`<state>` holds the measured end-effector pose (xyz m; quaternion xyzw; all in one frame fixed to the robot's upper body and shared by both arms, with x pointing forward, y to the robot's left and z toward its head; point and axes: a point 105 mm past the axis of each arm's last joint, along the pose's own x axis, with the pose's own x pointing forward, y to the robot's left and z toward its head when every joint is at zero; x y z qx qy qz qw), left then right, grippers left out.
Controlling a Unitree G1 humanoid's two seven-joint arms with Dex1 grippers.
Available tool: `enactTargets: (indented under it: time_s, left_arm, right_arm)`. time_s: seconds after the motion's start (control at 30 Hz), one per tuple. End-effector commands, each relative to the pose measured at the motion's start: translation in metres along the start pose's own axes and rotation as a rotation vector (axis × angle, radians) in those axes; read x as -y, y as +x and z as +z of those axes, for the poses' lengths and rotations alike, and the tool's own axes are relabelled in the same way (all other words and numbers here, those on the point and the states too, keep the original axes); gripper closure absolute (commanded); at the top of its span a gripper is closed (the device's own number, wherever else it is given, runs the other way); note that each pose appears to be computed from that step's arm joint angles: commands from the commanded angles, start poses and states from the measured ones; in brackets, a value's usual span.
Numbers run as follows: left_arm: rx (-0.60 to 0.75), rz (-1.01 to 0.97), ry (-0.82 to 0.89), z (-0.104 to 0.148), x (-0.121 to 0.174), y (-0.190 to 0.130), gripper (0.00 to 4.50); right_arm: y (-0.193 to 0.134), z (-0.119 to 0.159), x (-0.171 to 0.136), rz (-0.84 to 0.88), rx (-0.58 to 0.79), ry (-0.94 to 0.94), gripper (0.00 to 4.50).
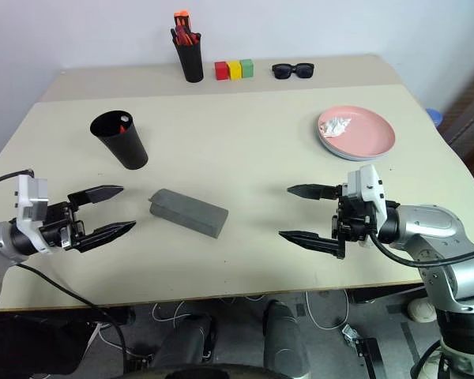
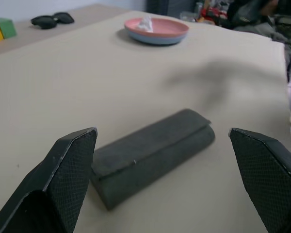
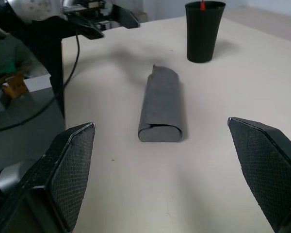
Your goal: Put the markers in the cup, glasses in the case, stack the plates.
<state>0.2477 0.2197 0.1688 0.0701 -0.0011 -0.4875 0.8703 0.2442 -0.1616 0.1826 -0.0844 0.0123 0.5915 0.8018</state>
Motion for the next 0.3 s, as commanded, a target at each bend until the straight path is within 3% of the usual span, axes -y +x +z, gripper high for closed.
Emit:
enactTargets:
  time_s: [0.03, 0.3]
  left_arm:
    - [0.023, -0.034, 0.03, 0.01, 0.002, 0.004, 0.0]
    - [0.06, -0.033, 0.001, 0.007, 0.008, 0.02, 0.0]
  right_arm:
    - [-0.002, 0.003, -0.005, -0.005, -0.011, -0.025, 0.04]
    - [-0.005, 0.011, -0.002, -0.039, -0.016, -0.045, 0.04]
